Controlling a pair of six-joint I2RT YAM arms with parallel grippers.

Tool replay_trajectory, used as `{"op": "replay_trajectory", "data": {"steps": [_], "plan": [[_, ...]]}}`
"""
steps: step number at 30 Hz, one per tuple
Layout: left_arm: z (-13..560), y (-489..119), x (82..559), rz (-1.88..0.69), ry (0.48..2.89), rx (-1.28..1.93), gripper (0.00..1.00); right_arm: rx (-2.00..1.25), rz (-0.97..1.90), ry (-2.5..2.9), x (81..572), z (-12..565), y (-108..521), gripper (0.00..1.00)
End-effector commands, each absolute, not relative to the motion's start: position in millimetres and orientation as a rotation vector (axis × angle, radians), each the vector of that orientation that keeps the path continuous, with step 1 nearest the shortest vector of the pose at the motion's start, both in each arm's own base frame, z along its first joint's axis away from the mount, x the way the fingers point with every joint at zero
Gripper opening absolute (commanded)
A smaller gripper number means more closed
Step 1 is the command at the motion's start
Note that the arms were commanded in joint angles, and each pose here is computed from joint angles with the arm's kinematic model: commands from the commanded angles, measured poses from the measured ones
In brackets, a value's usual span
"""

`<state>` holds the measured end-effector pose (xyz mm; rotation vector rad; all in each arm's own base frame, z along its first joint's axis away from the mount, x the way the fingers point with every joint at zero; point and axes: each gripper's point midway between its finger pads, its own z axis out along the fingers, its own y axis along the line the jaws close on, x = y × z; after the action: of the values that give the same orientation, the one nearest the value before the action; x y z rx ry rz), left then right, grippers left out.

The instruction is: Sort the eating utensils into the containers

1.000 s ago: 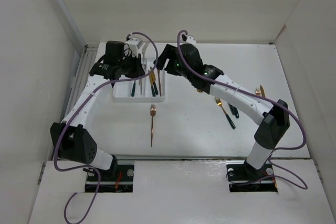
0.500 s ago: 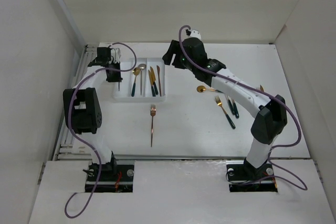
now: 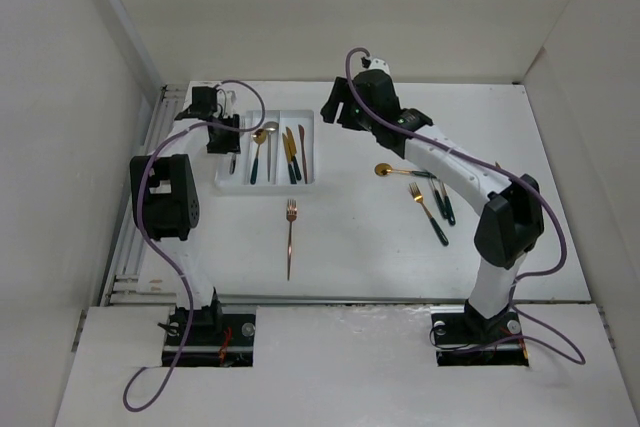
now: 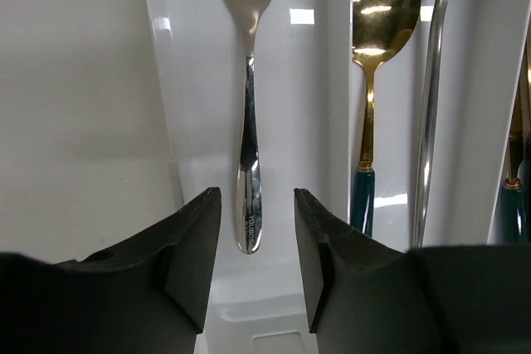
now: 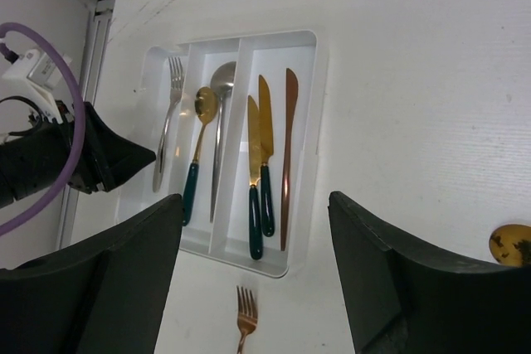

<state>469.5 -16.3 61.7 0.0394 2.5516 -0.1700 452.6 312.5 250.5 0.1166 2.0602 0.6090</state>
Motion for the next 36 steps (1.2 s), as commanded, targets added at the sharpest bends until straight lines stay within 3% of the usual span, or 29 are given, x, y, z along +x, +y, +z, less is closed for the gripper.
{"op": "replay_trajectory", "data": {"steps": [1, 7, 11, 15, 18, 25, 32, 36], "plan": [[87.6, -15.5, 475.0, -0.162, 2.522, 0.044, 0.38, 0.109, 0.643, 1.986, 444.2, 286.9, 306.2, 0.76], [143.8, -13.7, 479.8, -0.077, 2.409, 0.035, 0.38, 0.088, 0.659, 1.949, 424.8, 307.7, 302.4, 0.76], [202.7, -56.8, 454.2, -0.134, 2.290, 0.108, 0.38, 0.084, 0.649, 1.940, 402.4, 311.5, 296.8, 0.76], [196.0, -113.7, 401.7, -0.284, 2.322, 0.254, 0.54, 0.139, 0.670, 1.946, 373.4, 307.7, 286.9, 0.76], [161.0, -149.0, 357.6, -0.357, 2.401, 0.424, 0.62, 0.195, 0.671, 1.955, 341.5, 301.1, 275.2, 0.77], [76.2, -178.4, 285.6, -0.318, 2.599, 0.713, 0.59, 0.306, 0.663, 2.035, 278.0, 268.0, 251.4, 0.77], [34.7, -175.3, 268.1, -0.281, 2.736, 0.731, 0.59, 0.408, 0.671, 2.061, 245.6, 252.5, 239.3, 0.77], [25.3, -171.7, 261.6, -0.267, 2.785, 0.739, 0.52, 0.436, 0.685, 2.063, 237.9, 248.4, 238.2, 0.76]]}}
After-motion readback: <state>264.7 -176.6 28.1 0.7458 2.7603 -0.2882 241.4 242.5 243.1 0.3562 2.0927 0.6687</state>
